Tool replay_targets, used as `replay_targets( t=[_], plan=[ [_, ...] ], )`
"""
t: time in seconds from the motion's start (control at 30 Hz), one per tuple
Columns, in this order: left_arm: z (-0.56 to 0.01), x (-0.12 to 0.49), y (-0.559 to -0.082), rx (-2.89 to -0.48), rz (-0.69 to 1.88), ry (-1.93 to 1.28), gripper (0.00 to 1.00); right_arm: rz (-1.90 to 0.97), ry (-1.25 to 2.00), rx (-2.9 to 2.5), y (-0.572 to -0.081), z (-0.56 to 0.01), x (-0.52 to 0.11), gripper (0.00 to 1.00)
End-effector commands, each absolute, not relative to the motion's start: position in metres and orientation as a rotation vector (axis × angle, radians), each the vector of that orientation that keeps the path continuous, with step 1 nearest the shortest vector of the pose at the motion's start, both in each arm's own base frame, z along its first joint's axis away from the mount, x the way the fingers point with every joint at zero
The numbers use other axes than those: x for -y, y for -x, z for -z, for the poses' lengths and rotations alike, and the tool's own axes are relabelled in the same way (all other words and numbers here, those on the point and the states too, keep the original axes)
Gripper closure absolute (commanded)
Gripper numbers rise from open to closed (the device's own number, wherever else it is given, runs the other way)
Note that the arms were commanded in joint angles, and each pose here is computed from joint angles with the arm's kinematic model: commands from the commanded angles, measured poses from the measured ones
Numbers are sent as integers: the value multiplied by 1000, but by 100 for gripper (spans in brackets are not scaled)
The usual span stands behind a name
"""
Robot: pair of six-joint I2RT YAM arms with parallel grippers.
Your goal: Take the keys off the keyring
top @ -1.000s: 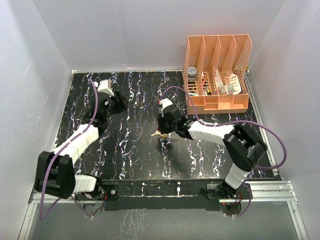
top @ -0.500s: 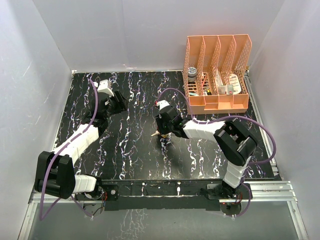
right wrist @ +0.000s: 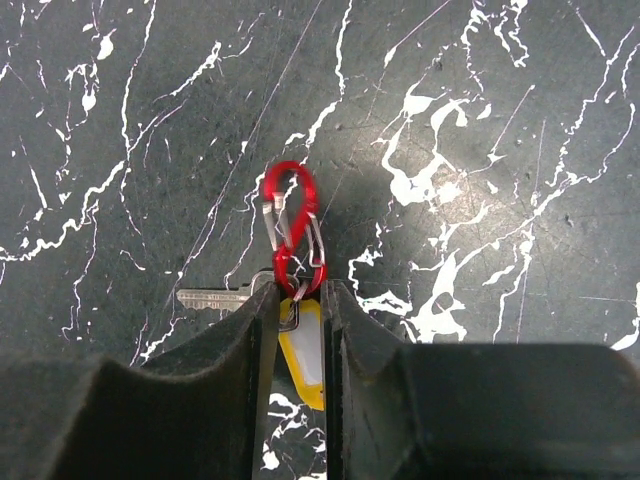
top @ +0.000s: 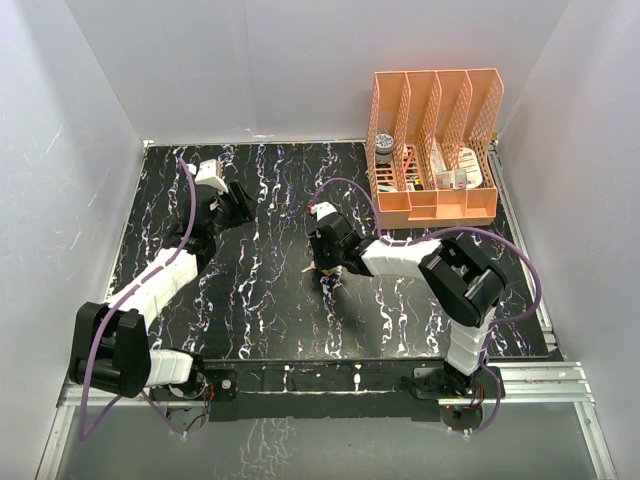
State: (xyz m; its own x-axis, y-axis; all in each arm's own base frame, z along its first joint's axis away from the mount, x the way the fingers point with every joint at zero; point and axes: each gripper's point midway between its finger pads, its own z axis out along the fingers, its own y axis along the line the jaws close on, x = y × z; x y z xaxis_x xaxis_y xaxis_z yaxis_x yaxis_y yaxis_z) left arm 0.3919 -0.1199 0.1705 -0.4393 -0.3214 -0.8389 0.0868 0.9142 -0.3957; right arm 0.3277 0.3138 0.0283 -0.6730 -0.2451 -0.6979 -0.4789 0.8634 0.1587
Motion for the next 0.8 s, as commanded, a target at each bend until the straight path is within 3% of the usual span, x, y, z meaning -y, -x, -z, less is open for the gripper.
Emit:
replay_targets(
  t=[0.0, 0.07, 0.17, 0.43, 0.77],
  plan=[
    [-184, 122, -396, -1948, 476, 165, 46, -459, 496, -2246, -345, -50, -330, 80],
    [-184, 122, -396, -1948, 477, 165, 46, -446, 494, -2247, -347, -48, -328, 84],
    [-183, 122, -396, -1950, 477, 165, 46, -422, 496, -2241, -350, -49, -327, 100],
    [-182, 122, -397, -1952, 479, 171, 47, -341, 545, -2145, -358, -98, -315, 100],
    [-186, 134, -404, -1934, 554, 173, 49, -359, 692, -1900, -335, -243, -298, 100]
  ],
)
